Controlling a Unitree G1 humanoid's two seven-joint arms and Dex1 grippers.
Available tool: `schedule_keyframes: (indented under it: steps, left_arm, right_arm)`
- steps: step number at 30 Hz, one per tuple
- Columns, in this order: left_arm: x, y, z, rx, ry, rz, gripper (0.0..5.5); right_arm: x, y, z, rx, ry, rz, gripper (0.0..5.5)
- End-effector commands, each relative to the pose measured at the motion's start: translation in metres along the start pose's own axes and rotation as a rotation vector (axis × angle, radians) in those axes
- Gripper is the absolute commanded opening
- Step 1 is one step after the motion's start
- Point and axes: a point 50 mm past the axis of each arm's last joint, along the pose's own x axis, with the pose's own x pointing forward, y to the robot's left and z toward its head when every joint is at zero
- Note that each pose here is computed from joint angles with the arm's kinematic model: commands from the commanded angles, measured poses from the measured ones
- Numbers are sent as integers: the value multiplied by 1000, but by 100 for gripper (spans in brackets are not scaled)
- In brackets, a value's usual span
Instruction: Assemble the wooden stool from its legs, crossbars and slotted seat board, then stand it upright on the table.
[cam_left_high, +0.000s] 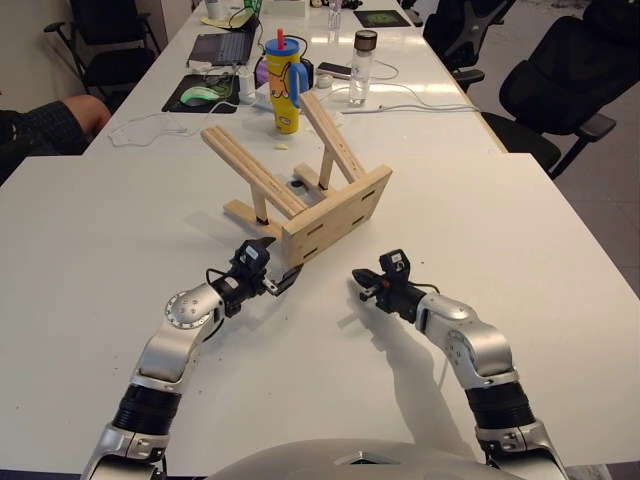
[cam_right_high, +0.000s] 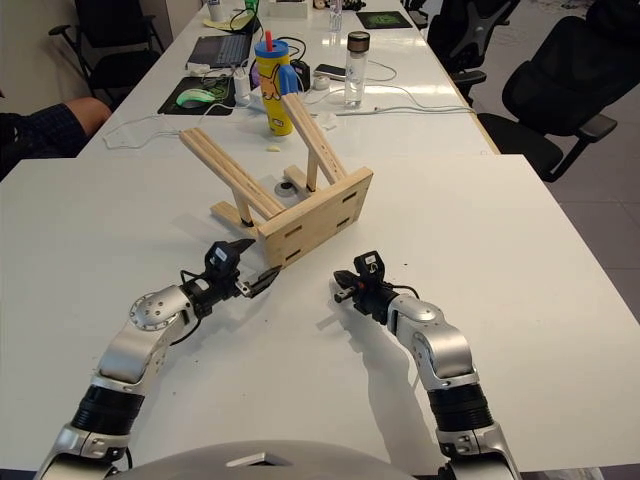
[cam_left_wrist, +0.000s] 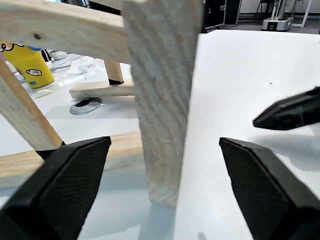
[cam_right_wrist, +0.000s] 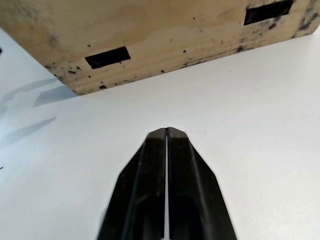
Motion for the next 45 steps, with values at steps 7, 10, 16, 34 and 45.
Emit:
schedule_keyframes:
  steps: [7,10,16,34,45]
  left_arm:
    - [11,-6,7,-30,-20,-61,244]
    - [11,-4,8,-35,-11,-77,192]
    - [18,-5,15,-88,-14,-120,133]
    - [-24,144,174,-1362,-961,264,131]
    - [-30,163,100,-1510,-848,581,188]
  right_arm:
    - [3,-3,0,-12,-3,-15,0]
    - [3,-2,-1,-8,-3,-20,0]
    - [4,0,-8,10,5,-28,0]
    - [7,2,-44,143,154,-71,0]
    - [16,0,-50,71,299,-114,0]
